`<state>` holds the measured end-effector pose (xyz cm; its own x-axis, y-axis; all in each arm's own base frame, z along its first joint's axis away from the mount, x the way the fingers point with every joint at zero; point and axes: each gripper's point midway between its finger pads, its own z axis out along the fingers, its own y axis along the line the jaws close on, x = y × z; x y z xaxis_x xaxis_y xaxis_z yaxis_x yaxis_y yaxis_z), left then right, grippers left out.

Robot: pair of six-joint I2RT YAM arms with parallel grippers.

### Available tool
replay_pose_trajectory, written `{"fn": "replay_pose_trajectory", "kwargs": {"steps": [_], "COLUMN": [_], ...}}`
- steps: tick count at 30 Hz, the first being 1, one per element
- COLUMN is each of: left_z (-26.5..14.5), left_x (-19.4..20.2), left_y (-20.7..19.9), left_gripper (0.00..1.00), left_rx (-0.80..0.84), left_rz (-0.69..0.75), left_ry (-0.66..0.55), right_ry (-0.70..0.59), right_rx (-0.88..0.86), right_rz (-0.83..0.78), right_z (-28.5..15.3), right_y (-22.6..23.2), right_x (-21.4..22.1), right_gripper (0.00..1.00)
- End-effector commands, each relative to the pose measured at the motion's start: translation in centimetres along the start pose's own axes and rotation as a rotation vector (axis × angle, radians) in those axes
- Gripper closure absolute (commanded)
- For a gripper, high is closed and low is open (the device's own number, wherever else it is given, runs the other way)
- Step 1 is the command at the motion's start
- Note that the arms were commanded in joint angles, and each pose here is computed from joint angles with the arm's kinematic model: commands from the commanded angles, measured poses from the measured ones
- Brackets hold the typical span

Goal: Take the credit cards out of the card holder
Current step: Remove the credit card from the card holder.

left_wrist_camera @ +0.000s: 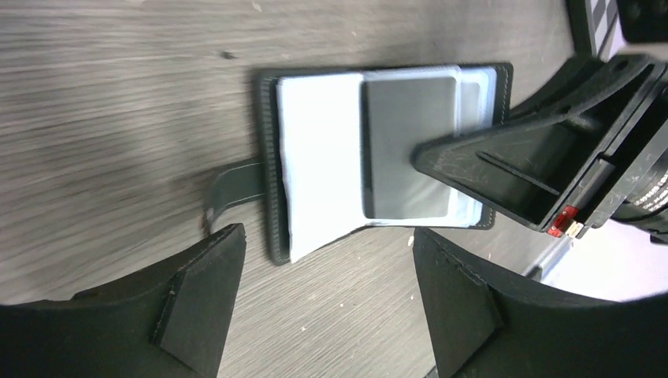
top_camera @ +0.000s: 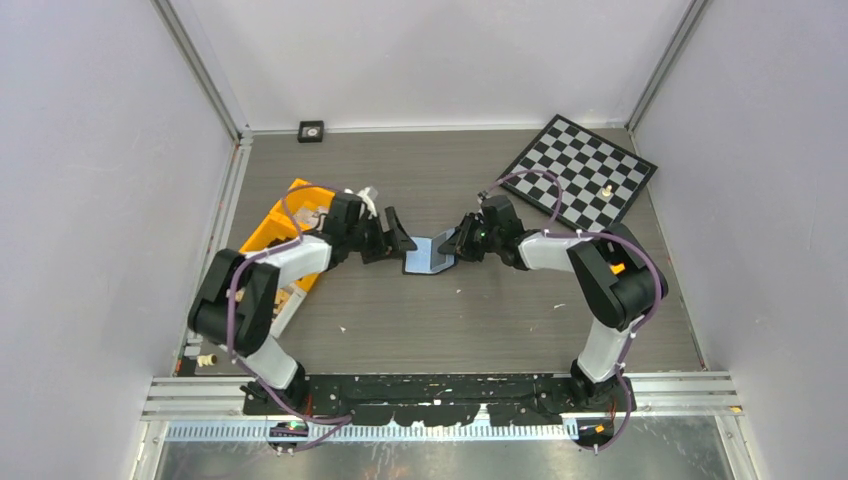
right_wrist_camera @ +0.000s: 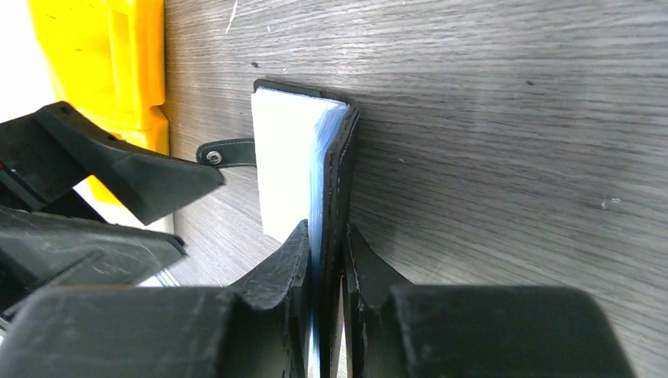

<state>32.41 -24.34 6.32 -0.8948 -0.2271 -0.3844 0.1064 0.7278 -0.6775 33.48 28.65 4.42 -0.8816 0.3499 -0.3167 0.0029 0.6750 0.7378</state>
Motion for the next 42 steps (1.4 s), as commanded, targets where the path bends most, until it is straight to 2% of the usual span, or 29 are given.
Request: {"fn": "replay_pose_trajectory", "kwargs": {"steps": [1, 3, 5, 6, 7, 9, 12, 18, 31, 36, 42], "left_z": [-3.0, -3.6, -3.7, -3.8, -3.6, -3.3, -2.0, -2.0, -1.4, -2.0, -2.9], "left_x": [-3.6, -3.8, -3.5, -3.7, -3.4, -2.7, -2.2, -2.0, -1.6, -1.7, -1.7], "left_y": [-0.2, -1.4, -4.2, -6.3, -7.6, -9.3, -9.0, -9.3, -8.7, -9.7, -11.2], "left_gripper": [0.20, 0.24, 0.36, 0.45, 0.51, 0.57, 0.55, 0.48, 0.49, 0.63, 0.73], "left_rx": [-0.039, 0.030, 0.192, 0.308, 0.393, 0.522, 0.561, 0.568, 0.535, 0.597, 0.700], "left_rz": [0.028, 0.054, 0.093, 0.116, 0.113, 0.085, 0.019, 0.008, -0.031, -0.024, -0.038], "left_ry": [-0.223, -0.255, -0.241, -0.236, -0.201, -0.128, -0.072, -0.036, 0.007, 0.008, 0.015], "right_ry": [-0.079, -0.100, -0.120, -0.127, -0.132, -0.134, -0.156, -0.194, -0.213, -0.211, -0.193], "right_rx": [-0.068, -0.089, -0.111, -0.124, -0.137, -0.182, -0.251, -0.337, -0.481, -0.506, -0.600], "right_rz": [-0.058, -0.071, -0.088, -0.096, -0.100, -0.107, -0.117, -0.135, -0.128, -0.112, -0.055], "right_z": [-1.9, -2.4, -3.0, -3.2, -3.4, -3.8, -4.5, -6.1, -7.8, -7.6, -7.8], "right_y": [2.7, 3.3, 3.8, 4.1, 4.4, 5.2, 6.4, 8.0, 10.2, 10.1, 10.5], "right_x": [-1.9, -2.2, -2.4, -2.4, -2.5, -2.4, -2.5, -2.6, -2.6, -2.7, -3.0], "right_gripper": [0.95, 0.96, 0.97, 0.98, 0.99, 0.99, 0.99, 0.99, 1.00, 1.00, 0.99]}}
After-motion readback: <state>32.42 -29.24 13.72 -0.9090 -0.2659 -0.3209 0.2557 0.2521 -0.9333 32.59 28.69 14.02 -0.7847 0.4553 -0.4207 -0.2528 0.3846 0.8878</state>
